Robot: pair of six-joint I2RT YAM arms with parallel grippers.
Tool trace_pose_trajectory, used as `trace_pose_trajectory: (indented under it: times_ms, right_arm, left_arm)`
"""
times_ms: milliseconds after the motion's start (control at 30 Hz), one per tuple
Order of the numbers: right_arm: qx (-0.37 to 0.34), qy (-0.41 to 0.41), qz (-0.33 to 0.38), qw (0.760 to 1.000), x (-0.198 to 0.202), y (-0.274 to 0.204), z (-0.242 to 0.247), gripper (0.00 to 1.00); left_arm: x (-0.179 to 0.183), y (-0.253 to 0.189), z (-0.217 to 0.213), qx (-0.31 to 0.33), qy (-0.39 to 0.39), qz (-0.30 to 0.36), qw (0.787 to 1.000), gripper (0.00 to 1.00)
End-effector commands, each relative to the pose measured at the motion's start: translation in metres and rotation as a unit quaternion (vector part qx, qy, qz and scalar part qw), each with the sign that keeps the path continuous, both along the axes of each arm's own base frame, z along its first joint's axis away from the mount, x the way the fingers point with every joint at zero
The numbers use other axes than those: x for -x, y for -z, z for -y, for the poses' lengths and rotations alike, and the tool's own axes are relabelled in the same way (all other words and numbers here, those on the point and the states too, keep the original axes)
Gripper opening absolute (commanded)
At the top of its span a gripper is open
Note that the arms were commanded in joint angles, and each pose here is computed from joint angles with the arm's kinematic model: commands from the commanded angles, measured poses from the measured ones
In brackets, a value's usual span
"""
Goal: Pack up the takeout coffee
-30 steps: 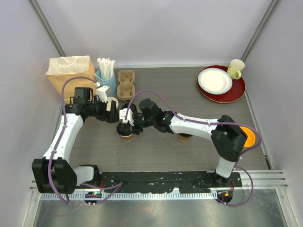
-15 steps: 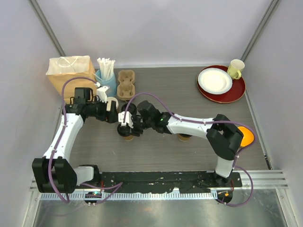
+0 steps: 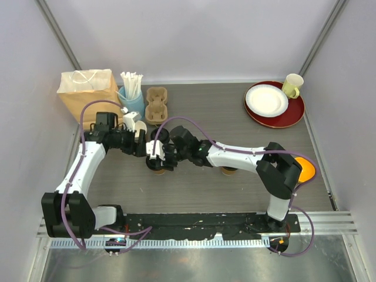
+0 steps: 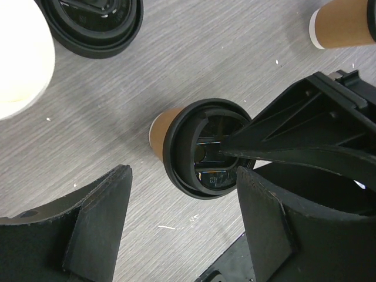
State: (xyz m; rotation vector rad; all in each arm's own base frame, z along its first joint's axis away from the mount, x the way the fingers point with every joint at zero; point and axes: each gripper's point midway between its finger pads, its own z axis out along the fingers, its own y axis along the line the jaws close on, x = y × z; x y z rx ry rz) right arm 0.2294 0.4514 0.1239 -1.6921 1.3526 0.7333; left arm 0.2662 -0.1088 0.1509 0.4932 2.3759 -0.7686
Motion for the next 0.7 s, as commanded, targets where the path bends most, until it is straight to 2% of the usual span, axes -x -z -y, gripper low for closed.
trace_pose_trajectory:
  times_ms: [0,100,233,500,667]
  right_arm:
    - [0.080,0.018,-0.010,0.997,0.002,0.047,0.025,0.52]
    - [0.082,0.021,-0.012,0.996,0.002,0.053,0.027,0.50]
    - [0.072,0.019,-0.036,0.997,0.003,0.057,0.026,0.49]
    - [0.077,0.033,-0.050,0.995,0.002,0.076,0.034,0.49]
    - [0.078,0.046,-0.056,0.994,0.005,0.086,0.042,0.49]
  left_arm:
    - [0.000,0.007,0.008,0.007,0.017,-0.003,1.000,0.76]
    - [-0.001,0.010,0.010,0.005,0.018,-0.008,1.000,0.75]
    - [-0.001,0.014,0.013,0.004,0.025,-0.014,1.000,0.69]
    - [0.000,0.021,0.017,-0.006,0.034,-0.019,0.999,0.68]
    - [0.002,0.024,0.018,-0.008,0.039,-0.022,0.999,0.63]
